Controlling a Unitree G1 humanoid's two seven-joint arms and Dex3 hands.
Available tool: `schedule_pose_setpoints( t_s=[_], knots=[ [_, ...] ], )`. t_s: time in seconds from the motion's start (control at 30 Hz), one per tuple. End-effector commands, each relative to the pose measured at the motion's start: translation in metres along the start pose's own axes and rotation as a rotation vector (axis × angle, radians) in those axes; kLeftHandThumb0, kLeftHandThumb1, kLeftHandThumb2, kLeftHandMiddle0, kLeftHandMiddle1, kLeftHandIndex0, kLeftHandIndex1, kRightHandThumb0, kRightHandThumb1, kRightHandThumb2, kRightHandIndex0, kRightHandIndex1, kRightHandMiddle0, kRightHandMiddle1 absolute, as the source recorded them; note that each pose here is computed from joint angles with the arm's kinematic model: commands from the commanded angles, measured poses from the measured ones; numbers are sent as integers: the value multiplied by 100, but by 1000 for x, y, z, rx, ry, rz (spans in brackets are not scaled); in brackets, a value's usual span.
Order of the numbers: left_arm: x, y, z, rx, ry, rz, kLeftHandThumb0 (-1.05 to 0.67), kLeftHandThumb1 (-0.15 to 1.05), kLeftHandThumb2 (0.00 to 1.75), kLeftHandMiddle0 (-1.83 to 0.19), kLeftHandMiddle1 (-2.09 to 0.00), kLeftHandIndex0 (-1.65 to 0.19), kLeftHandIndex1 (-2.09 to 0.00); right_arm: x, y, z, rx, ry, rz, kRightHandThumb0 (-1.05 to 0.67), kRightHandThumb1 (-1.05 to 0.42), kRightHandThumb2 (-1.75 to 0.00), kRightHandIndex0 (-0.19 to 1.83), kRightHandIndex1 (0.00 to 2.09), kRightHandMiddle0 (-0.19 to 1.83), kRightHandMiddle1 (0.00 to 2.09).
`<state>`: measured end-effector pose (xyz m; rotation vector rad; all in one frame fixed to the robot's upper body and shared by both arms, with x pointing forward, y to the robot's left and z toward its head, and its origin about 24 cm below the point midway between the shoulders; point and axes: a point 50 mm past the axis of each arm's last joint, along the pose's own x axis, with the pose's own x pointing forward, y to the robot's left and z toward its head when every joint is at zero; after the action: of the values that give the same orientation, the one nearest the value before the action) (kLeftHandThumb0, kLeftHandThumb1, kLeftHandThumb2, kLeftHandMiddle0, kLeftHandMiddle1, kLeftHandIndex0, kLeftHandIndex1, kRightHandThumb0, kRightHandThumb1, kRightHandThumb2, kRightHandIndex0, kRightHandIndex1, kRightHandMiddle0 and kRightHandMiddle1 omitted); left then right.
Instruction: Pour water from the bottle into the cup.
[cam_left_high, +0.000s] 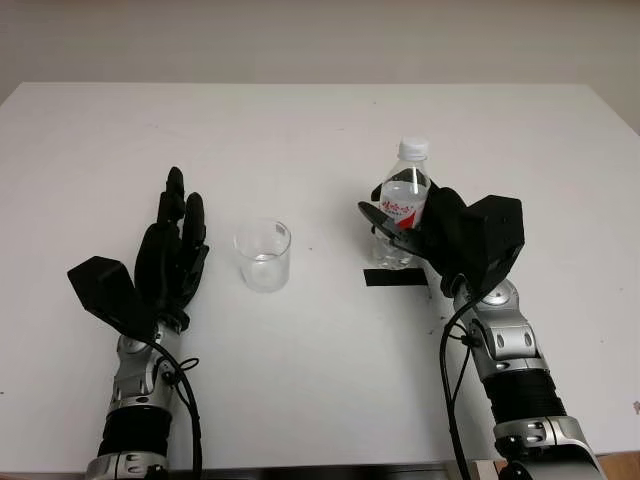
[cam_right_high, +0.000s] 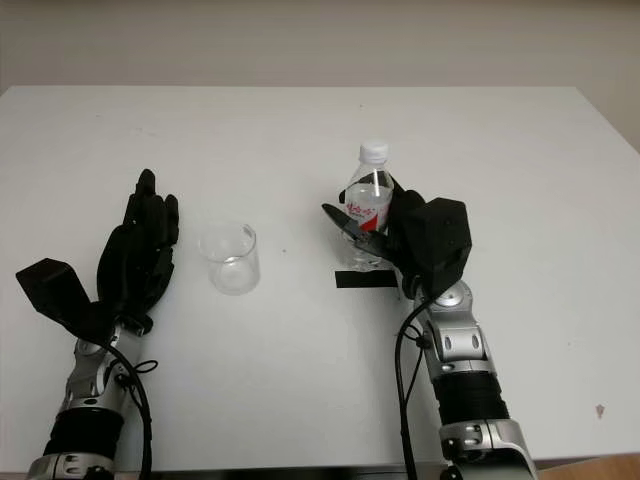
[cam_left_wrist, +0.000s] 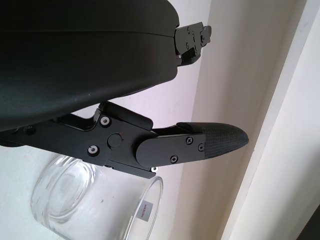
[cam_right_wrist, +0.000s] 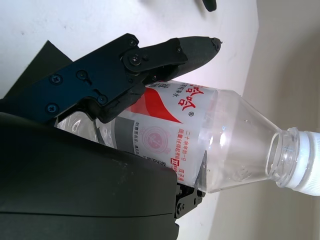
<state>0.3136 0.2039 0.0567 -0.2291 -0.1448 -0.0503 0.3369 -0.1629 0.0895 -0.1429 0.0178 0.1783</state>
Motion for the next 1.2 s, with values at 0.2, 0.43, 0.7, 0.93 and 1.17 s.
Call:
schedule_pose_setpoints(
  t_s=[0.2,0.43,0.7,0.93,1.17],
  knots=[
    [-4,6,-1,8,17,9,-71,105,49,16,-5,16,-6,-11,1,3,27,-9,-7,-40,-105,-45,143,209,107,209],
    [-4,7,0,13,18,4,-72,105,47,17,-5,17,-5,-17,2,-2,56,0,-4,-41,-105,-45,145,209,108,209],
    [-4,7,1,11,19,4,-72,105,48,17,-5,17,-5,-19,3,-9,61,-31,0,-40,-105,-44,143,209,103,209],
    [-5,7,1,14,19,12,-72,105,47,16,-6,17,-6,-20,10,-13,-2,-78,3,-41,-105,-44,130,209,95,209],
    [-5,8,1,14,23,10,-72,105,47,16,-6,17,-6,-21,13,-16,-41,-137,24,-52,-105,-23,68,209,31,209]
  ],
)
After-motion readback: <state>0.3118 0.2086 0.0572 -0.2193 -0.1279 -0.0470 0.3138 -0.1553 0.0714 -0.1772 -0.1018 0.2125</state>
